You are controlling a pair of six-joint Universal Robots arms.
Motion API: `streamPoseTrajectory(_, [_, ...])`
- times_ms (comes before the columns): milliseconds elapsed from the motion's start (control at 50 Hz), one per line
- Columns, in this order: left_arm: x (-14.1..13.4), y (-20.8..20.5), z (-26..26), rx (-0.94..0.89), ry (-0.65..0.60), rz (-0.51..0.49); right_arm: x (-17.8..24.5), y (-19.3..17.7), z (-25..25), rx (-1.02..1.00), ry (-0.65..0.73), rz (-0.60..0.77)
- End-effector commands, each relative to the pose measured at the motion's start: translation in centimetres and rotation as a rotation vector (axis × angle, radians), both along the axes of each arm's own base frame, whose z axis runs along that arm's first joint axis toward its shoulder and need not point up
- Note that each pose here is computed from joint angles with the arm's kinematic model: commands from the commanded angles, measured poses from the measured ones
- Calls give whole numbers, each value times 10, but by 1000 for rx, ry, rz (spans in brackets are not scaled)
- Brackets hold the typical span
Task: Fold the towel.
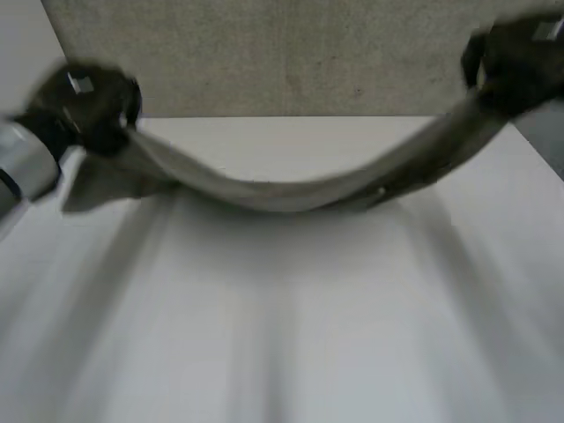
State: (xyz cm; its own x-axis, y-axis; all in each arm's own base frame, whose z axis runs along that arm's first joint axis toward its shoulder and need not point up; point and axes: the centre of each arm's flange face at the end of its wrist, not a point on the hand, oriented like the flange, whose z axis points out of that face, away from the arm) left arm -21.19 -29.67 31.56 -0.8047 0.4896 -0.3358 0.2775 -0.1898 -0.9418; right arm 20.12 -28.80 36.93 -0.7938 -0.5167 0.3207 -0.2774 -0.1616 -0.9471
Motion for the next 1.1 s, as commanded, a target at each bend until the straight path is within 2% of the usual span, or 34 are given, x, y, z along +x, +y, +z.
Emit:
streamPoseTrajectory(20, [4, 27, 99, -230, 117, -35, -5, 11, 72, -144, -64, -2])
streamPoseTrajectory(100, [3, 16, 100, -203, 145, -38, -5, -14, 57, -86, -48, -18])
streamPoseTrajectory(140, [0, -10, 72, -97, 132, -30, 0, -34, 33, -30, -4, -23])
streamPoseTrajectory(160, [0, -10, 72, -97, 132, -30, 0, -34, 33, -30, -4, -23])
streamPoseTrajectory(200, [-3, -35, 35, 16, 102, -21, 12, -49, 6, 11, 74, -33])
streamPoseTrajectory(220, [-3, -36, 34, 17, 101, -21, 12, -49, 6, 11, 74, -33])
streamPoseTrajectory(260, [-4, -48, 15, 63, 79, -16, 31, -60, -28, 35, 191, -55])
streamPoseTrajectory(280, [-6, -61, -8, 107, 49, -14, 31, -60, -29, 35, 192, -55])
streamPoseTrajectory(300, [-10, -70, -26, 131, 13, -17, 39, -65, -43, 33, 253, -65])
streamPoseTrajectory(320, [-10, -70, -27, 132, 13, -17, 39, -65, -43, 33, 254, -65])
streamPoseTrajectory(360, [-16, -90, -59, 155, -53, -19, 53, -79, -70, 1, 350, -96])
streamPoseTrajectory(440, [-22, -108, -71, 133, -72, -28, 72, -91, -76, -88, 357, -130])
streamPoseTrajectory(480, [-28, -116, -64, 93, -66, -33, 77, -104, -51, -225, 300, -198])
streamPoseTrajectory(500, [-34, -122, -48, 25, -56, -37, 77, -104, -51, -225, 300, -198])
streamPoseTrajectory(520, [-39, -127, -26, -55, -40, -36, 77, -108, -26, -317, 253, -231])
streamPoseTrajectory(540, [-39, -127, -26, -56, -40, -36, 77, -108, -26, -318, 253, -231])
streamPoseTrajectory(580, [-42, -129, 31, -239, 13, -19, 75, -105, 26, -497, 150, -279])
streamPoseTrajectory(600, [-42, -129, 32, -240, 13, -18, 75, -105, 26, -498, 150, -279])
streamPoseTrajectory(640, [-39, -122, 90, -420, 83, -11, 71, -94, 67, -617, 53, -293])
streamPoseTrajectory(660, [-39, -122, 90, -421, 83, -11, 71, -94, 67, -617, 53, -293])
streamPoseTrajectory(700, [-35, -110, 133, -570, 145, -19, 67, -86, 85, -656, 9, -286])
streamPoseTrajectory(820, [-36, -103, 141, -580, 180, -53, 70, -86, 70, -604, 38, -237])
streamPoseTrajectory(860, [-39, -110, 110, -464, 157, -63, 72, -85, 48, -525, 72, -190])
streamPoseTrajectory(880, [-39, -110, 109, -463, 157, -63, 72, -85, 48, -525, 72, -190])
streamPoseTrajectory(920, [-39, -116, 59, -295, 118, -63, 67, -85, 17, -419, 109, -163])
streamPoseTrajectory(940, [-39, -116, 58, -294, 118, -63, 67, -85, 17, -419, 109, -163])
streamPoseTrajectory(980, [-38, -111, 3, -120, 84, -78, 56, -88, -15, -324, 128, -142])
streamPoseTrajectory(1040, [-37, -108, -23, -56, 64, -95, 54, -86, -31, -284, 132, -120])
streamPoseTrajectory(1080, [-38, -97, -72, 21, 4, -135, 50, -79, -69, -196, 142, -72])
streamPoseTrajectory(1100, [-38, -97, -72, 21, 3, -135, 50, -79, -70, -196, 142, -72])
